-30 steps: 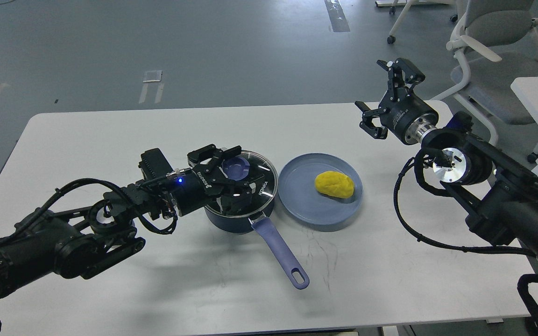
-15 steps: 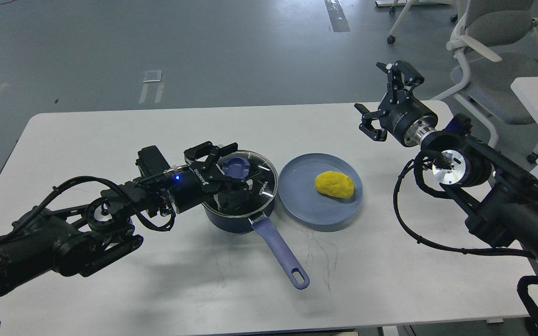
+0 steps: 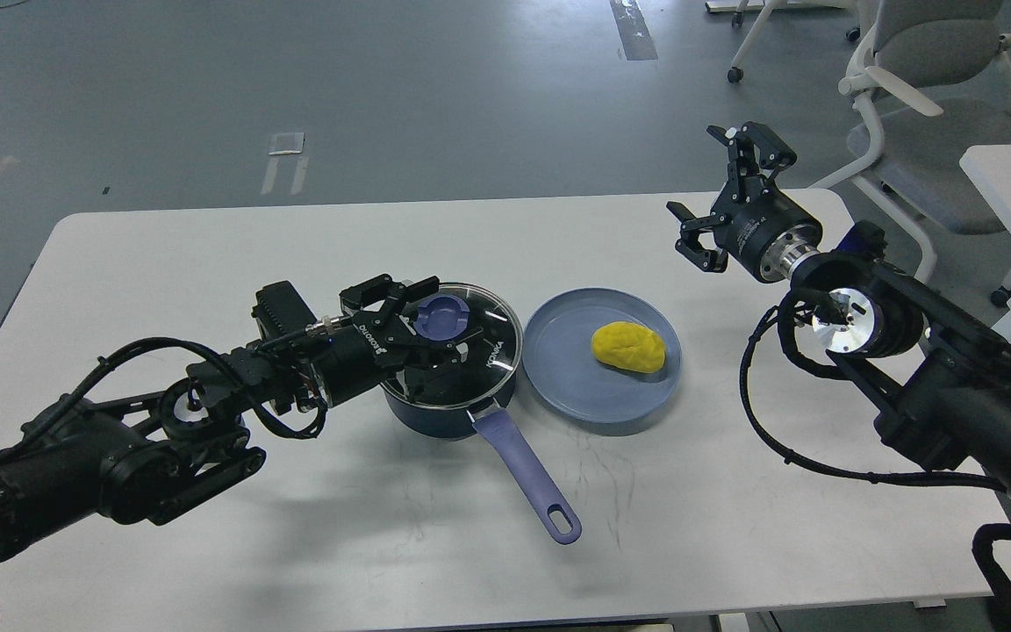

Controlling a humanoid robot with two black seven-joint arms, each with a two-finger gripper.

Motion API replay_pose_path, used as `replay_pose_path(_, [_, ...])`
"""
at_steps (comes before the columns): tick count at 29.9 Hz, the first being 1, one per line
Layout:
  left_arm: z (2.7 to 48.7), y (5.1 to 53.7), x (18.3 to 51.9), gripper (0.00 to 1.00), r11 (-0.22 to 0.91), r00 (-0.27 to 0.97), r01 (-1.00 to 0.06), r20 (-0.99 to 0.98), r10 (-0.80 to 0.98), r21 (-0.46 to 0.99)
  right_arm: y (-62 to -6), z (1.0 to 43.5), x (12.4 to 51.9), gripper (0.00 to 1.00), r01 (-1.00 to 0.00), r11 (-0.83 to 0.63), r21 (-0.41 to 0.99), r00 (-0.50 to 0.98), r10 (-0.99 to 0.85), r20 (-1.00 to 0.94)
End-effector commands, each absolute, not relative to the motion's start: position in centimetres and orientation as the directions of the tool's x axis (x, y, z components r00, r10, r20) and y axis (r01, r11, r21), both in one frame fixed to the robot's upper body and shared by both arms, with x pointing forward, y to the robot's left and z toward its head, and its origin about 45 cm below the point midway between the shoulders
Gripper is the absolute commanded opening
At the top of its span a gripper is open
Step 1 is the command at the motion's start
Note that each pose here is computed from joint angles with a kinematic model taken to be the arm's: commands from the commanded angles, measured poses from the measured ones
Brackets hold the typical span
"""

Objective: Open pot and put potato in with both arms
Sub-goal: 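Close the left gripper on the lid knob, then lift the glass lid off the saucepan with the left gripper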

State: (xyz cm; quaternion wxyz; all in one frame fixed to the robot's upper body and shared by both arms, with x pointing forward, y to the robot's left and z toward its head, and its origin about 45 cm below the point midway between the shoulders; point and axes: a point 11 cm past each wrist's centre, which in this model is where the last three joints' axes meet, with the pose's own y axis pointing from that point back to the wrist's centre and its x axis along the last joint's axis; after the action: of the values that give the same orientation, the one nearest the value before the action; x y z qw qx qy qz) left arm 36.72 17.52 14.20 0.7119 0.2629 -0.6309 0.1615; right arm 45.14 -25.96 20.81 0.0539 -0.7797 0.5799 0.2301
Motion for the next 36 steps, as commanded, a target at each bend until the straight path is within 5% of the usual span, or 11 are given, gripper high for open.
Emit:
replay_pose_path(1, [14.2,17.6,36.7,0.79,0.806,0.158,-0.566,0.983,-0.097,0.170,-26.0,20.7,45.1,1.00,-0.929,-0.321,0.185,0.221,-0.880,-0.420])
replay_pose_path(9, [13.5,17.8,36.1,0.54,0.804,0.181,-0.567,0.979,-0.089,0.178,-26.2,20.2,44.9,1.00,-0.928,-0.316,0.197,0.212,-0.883,-0.419])
replay_pose_path(36, [17.6,16.3,37.3,0.51,0.823,0.162,-0.565,0.986,0.036,0.063,-26.9,19.8,44.9,1.00,-0.931,-0.299,0.209,0.193,-0.890,-0.413])
